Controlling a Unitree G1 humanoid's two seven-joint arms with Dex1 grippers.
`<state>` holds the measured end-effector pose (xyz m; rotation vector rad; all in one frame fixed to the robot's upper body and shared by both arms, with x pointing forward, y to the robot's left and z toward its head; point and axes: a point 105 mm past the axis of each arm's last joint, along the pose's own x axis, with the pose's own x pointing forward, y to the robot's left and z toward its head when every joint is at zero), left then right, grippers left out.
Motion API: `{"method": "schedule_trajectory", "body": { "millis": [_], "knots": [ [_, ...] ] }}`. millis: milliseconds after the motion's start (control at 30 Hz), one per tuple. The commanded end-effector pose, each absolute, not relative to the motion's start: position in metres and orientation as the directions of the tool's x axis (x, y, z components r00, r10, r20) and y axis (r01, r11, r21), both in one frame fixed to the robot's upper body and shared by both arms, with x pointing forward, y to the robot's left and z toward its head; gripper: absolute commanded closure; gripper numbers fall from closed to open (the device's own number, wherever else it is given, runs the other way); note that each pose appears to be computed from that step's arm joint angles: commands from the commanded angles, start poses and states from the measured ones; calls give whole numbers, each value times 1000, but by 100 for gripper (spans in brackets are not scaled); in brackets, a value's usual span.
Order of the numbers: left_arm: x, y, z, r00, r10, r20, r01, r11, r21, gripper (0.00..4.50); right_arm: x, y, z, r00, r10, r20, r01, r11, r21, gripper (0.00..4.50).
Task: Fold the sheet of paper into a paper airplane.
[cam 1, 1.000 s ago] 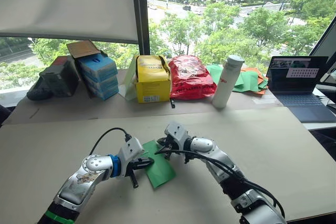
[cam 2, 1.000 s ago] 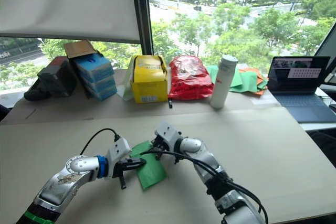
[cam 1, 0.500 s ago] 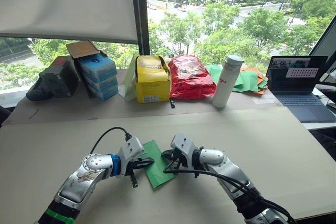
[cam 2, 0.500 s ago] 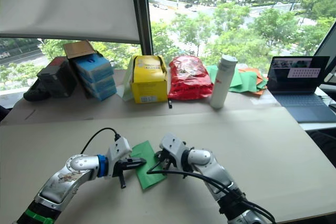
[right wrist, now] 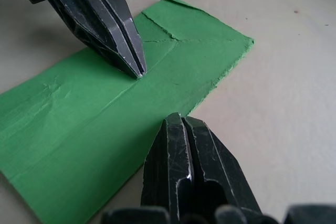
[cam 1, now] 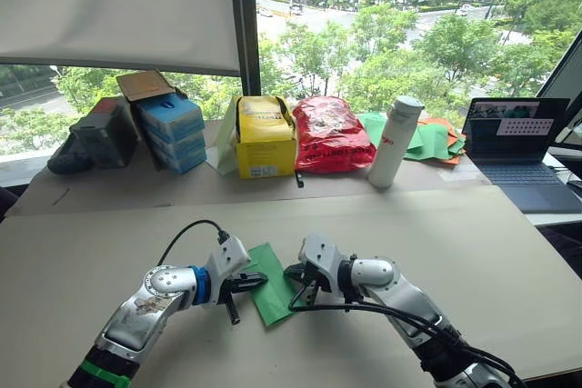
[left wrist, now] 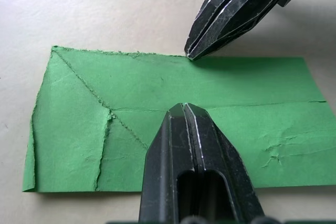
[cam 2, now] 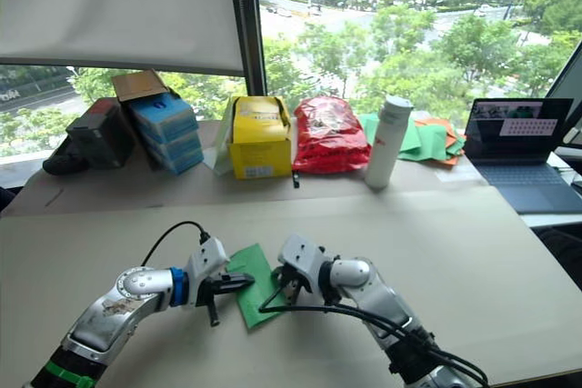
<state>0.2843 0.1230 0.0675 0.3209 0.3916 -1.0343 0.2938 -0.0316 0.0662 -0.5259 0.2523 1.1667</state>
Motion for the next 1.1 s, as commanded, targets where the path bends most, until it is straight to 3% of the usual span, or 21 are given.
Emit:
{"method": "schedule_trajectory", "body": {
  "millis": [33,467,867,1100],
  "knots": [
    [280,128,47,438,-727,-529,866,498,33,450,271,-36,34,277,777,-565,-960,197,-201,449],
    [283,127,47,436,-727,-530,868,495,36,450,255,-48,37,232,760,-607,-964,95,-250,449],
    [285,130,46,428,-726,-538,872,487,36,450,228,-64,41,140,729,-670,-941,-112,-319,449],
    [286,132,46,426,-726,-541,874,484,40,450,225,-65,46,141,732,-666,-936,-121,-331,449]
  ]
}}
